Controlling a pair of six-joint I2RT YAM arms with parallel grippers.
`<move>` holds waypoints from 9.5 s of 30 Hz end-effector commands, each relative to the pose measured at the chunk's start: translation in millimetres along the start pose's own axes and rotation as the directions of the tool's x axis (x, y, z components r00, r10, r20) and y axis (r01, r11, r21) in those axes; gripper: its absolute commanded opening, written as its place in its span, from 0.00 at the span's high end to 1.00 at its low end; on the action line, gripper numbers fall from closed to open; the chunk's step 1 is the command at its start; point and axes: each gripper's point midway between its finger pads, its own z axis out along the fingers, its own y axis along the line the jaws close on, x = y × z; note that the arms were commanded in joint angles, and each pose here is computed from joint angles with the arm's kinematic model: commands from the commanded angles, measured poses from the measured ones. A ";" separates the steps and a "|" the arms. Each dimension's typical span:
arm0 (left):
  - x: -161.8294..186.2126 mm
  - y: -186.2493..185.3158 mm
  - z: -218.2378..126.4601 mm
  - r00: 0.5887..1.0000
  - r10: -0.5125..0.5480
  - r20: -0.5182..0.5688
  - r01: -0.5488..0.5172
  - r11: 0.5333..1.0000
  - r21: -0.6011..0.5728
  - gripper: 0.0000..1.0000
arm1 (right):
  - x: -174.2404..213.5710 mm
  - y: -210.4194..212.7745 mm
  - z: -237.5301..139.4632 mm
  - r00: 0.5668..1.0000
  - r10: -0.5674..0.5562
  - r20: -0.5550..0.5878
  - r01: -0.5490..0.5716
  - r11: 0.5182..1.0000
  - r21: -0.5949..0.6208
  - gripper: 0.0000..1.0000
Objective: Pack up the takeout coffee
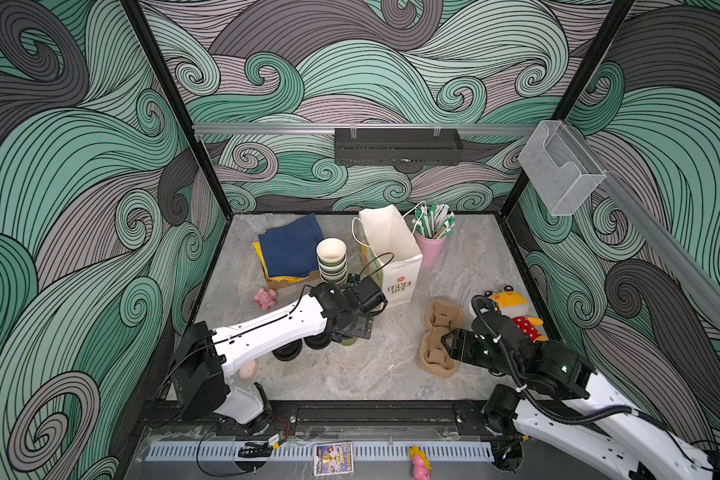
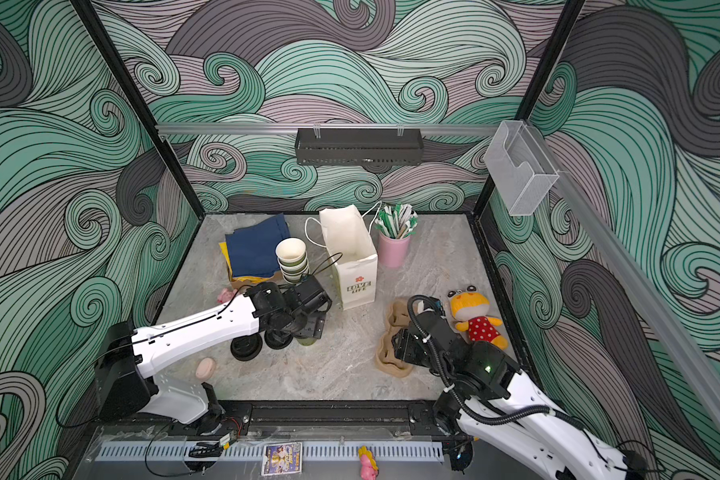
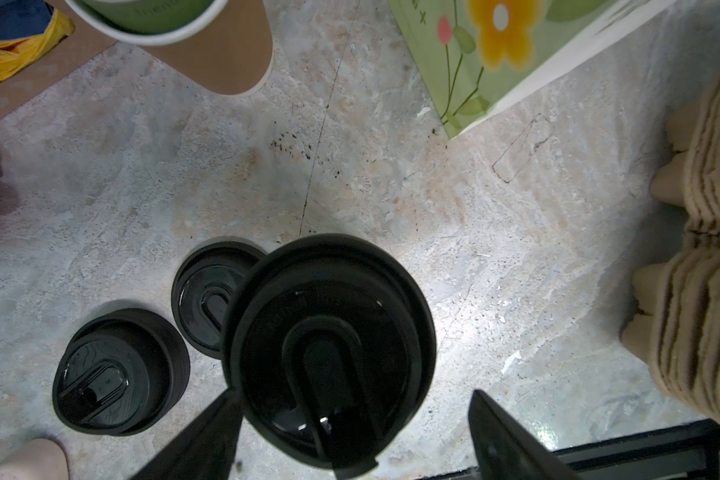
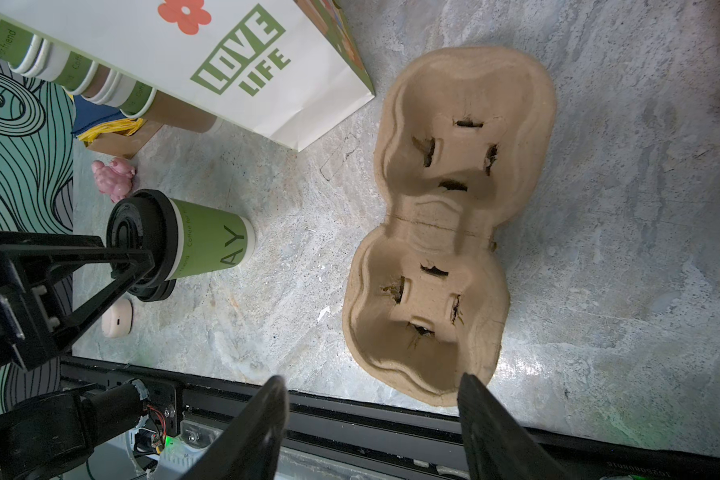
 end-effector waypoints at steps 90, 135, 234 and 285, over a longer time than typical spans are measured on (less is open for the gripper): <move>-206.7 142.4 -133.8 0.790 -0.499 0.357 0.446 0.867 0.225 0.98 | -53.1 38.9 -28.2 0.990 -0.123 0.067 0.123 0.992 0.014 0.34; 4.0 -81.2 -1.9 0.982 0.157 0.103 -0.175 0.965 0.193 0.98 | -24.7 -22.4 -64.9 0.998 -0.043 0.035 0.038 0.993 0.115 0.35; 36.9 105.7 115.3 0.577 -0.798 -0.174 0.766 0.603 -0.224 0.26 | -30.7 -7.4 -51.8 0.998 -0.062 -0.009 0.062 0.990 0.124 0.34; 22.3 -93.1 -56.5 0.920 0.371 -0.128 -0.346 0.920 0.186 0.44 | -16.8 -50.8 -78.3 0.997 0.038 0.071 -0.051 0.981 0.189 0.33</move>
